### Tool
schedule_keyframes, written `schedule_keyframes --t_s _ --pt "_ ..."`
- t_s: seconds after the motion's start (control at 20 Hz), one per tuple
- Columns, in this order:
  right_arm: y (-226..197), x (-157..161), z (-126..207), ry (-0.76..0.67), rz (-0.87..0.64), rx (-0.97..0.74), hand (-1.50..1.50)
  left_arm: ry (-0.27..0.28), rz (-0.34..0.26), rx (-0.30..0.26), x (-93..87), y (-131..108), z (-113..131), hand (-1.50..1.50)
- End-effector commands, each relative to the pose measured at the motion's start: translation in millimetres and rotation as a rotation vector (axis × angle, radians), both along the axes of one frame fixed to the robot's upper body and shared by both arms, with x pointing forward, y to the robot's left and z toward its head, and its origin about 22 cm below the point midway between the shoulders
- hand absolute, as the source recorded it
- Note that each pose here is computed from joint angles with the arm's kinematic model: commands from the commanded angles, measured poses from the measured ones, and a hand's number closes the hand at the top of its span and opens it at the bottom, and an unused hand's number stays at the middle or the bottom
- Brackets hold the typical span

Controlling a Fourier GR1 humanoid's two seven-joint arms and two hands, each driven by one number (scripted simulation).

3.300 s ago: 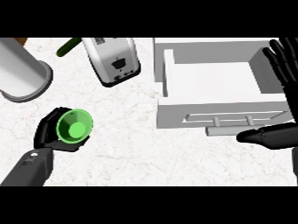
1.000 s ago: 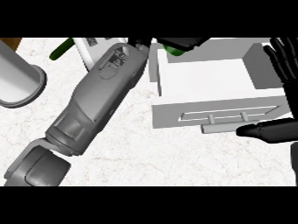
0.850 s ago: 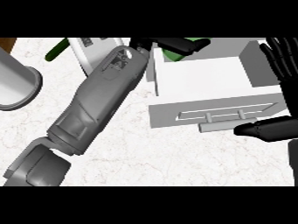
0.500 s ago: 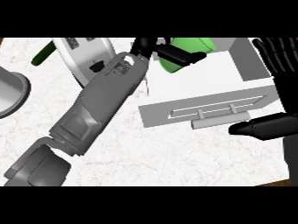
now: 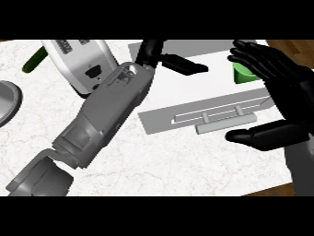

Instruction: Pick up the cup, place it into the drawer and close the drawer

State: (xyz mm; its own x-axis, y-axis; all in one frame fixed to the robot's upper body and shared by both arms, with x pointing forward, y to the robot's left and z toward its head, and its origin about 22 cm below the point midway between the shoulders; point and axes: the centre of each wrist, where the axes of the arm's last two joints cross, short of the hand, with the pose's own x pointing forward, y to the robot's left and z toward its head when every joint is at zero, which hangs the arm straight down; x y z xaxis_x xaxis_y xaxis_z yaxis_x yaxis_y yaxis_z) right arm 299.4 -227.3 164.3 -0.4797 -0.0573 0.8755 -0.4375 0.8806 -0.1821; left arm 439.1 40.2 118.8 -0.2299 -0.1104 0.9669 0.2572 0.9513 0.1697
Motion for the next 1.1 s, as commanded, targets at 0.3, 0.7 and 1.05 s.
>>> schedule_keyframes --t_s 0.3,0.7,1.05 --pt "16 -9 -11 0.111 0.365 -0.331 1.5 -0.111 0.02 -0.281 -0.2 1 9 -1.5" --pt "2 -22 -12 0.076 0.174 -0.731 -1.5 -0.101 0.081 -0.306 1.3 1 8 -1.5" --pt "5 -16 -107 0.199 0.057 -0.861 -1.5 -0.11 0.067 -0.37 -4.0 14 -17 -1.5"
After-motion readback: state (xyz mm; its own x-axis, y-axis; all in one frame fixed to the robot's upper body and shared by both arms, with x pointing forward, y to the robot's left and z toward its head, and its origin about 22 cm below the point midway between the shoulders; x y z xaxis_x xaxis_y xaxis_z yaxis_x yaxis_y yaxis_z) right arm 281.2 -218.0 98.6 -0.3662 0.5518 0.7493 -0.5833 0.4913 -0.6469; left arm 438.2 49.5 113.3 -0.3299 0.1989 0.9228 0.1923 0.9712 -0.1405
